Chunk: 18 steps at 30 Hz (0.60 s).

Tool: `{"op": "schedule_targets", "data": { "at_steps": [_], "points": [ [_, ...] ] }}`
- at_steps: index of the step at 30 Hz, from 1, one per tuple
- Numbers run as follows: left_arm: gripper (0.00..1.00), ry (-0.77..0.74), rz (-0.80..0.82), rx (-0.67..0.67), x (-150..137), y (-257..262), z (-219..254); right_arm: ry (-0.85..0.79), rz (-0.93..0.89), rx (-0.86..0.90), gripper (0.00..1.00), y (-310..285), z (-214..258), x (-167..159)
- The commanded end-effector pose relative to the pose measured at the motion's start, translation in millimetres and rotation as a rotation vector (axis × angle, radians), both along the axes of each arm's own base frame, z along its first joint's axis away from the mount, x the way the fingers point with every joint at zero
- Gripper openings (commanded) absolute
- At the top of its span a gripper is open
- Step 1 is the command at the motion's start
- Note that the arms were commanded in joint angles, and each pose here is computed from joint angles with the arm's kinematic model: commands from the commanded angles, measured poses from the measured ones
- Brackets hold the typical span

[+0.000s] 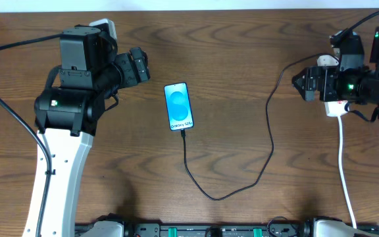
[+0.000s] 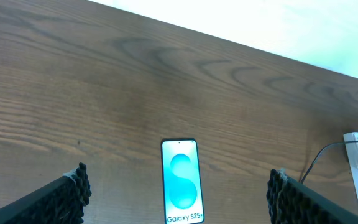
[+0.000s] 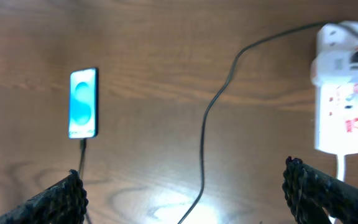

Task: Plug charger to phone and switch on socket

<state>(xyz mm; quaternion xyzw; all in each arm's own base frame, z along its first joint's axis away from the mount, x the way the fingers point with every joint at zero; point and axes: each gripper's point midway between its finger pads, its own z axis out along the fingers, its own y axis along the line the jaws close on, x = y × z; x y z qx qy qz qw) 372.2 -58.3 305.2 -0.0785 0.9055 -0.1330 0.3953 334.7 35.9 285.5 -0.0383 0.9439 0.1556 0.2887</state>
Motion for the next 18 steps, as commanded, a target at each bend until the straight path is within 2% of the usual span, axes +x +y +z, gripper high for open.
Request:
{"op": "schedule_targets", "data": {
  "at_steps": [1,8,18],
  "points": [
    [0.92,-0.008,0.01,0.012,1.6,3.5,2.5,-0.042,-0.034,-0.07,0.99,-12.5,-2.2,11.5],
    [0.92,-0.008,0.01,0.012,1.6,3.5,2.5,-0.218,-0.1,-0.157,0.99,-29.1,-2.2,25.3],
    [0.92,-0.008,0.01,0.013,1.6,3.6,2.5,-0.566,-0.165,-0.189,0.99,-34.1,-10.2,-15.3]
  ]
}}
